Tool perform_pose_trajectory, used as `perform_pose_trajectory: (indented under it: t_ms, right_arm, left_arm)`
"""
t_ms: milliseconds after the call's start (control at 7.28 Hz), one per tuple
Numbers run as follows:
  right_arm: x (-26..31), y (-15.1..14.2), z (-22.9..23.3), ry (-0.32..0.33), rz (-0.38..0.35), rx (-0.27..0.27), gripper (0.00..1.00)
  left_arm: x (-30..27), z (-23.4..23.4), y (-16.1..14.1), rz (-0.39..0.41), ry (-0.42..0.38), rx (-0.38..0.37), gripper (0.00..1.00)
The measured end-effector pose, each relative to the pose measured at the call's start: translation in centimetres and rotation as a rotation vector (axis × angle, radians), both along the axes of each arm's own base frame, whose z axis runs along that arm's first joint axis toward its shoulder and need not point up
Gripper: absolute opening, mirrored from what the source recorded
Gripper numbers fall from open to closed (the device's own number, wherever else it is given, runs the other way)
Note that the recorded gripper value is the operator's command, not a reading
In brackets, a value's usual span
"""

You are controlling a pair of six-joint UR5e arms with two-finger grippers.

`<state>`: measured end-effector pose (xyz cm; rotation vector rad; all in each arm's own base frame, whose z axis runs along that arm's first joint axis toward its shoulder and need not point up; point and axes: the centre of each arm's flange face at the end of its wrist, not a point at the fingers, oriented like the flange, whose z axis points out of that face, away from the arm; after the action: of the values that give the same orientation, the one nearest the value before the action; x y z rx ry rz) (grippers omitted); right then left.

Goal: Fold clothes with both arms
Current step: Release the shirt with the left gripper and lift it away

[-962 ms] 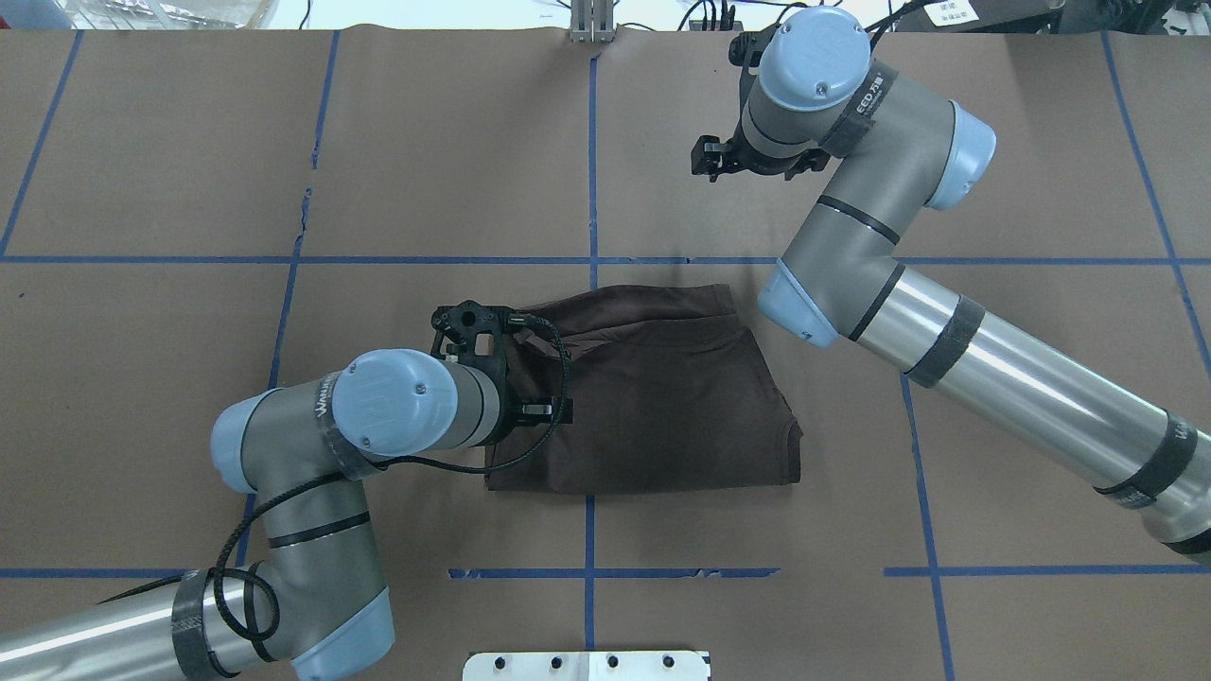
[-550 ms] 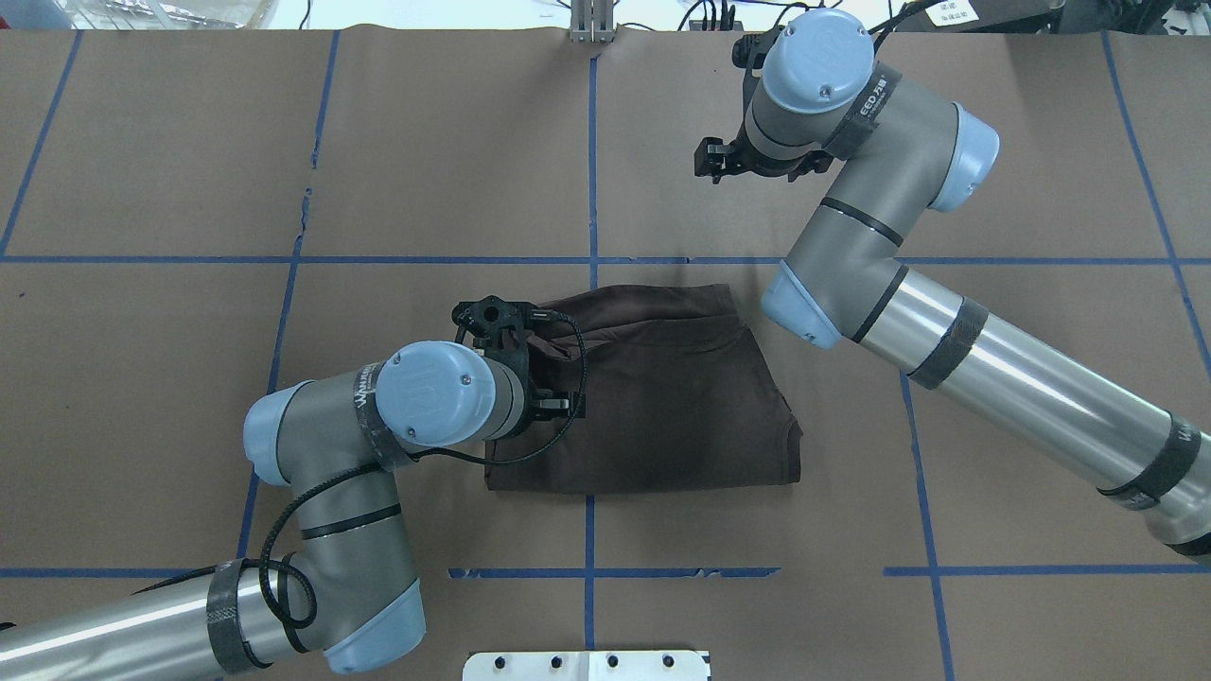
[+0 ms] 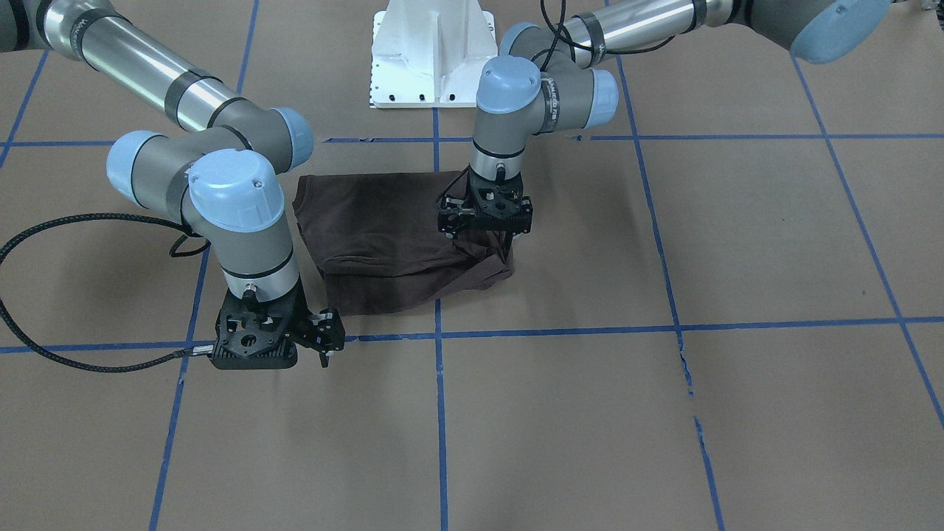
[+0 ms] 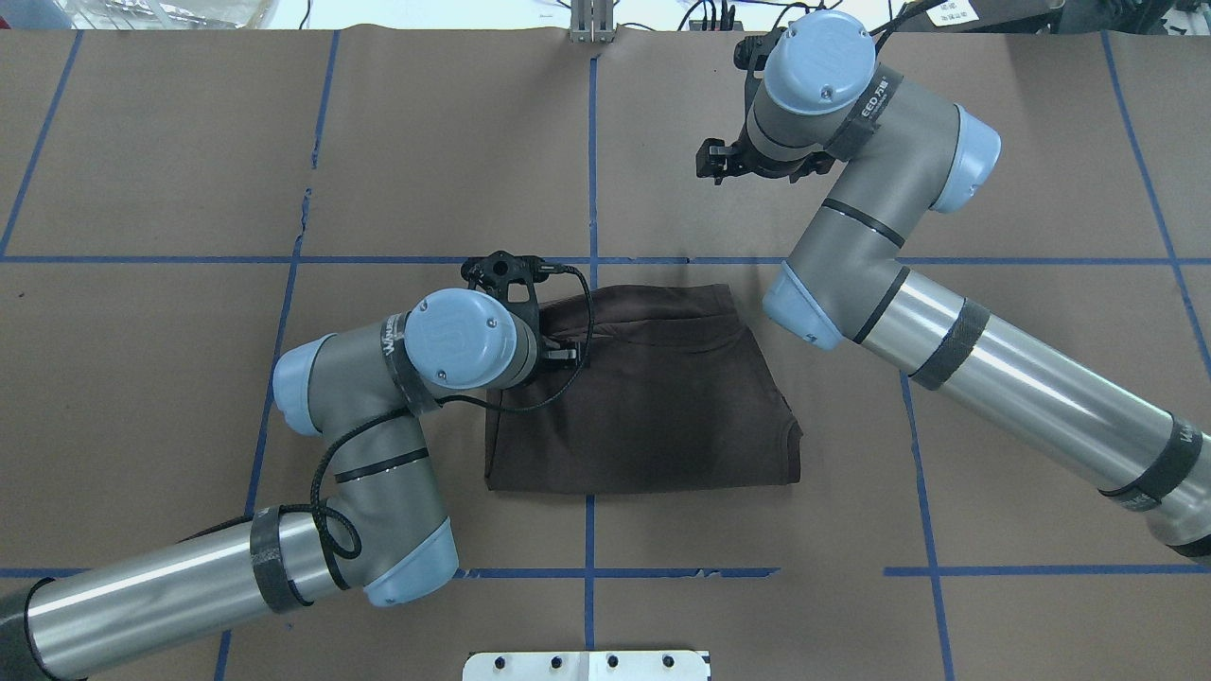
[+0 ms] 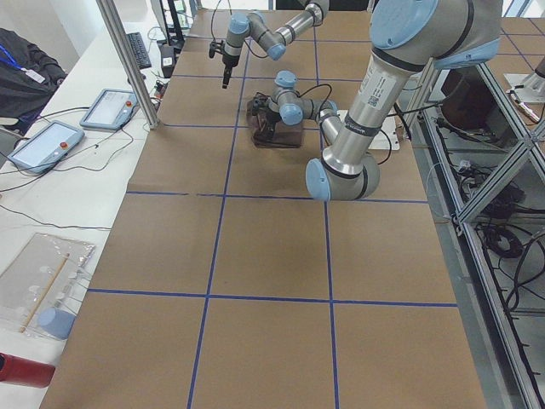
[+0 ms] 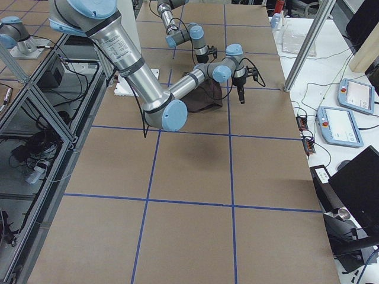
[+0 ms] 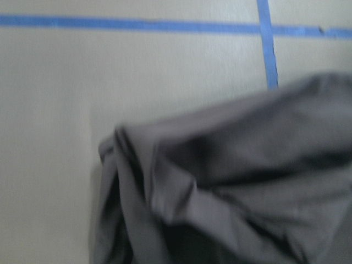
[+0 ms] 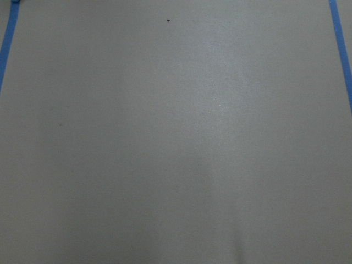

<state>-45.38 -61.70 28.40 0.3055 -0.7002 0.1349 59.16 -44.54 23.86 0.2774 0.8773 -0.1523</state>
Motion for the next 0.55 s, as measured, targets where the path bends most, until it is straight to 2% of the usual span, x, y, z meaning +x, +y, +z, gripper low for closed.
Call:
perform_pose_trajectory:
  t_ms: [275,550]
  right_arm:
    - [0.1,0.2,0.2,-0.001,0.0,0.001,1.0]
    - [0.7,1.0,0.0,-0.014,-0.002,0.01,1.0]
  left_arm:
    - [-1.5,1.2,-6.9,-0.083,-0.03,-0.013,1.0]
    - [-3.7,3.4,-12.1,-0.123,-0.059,0.005,1.0]
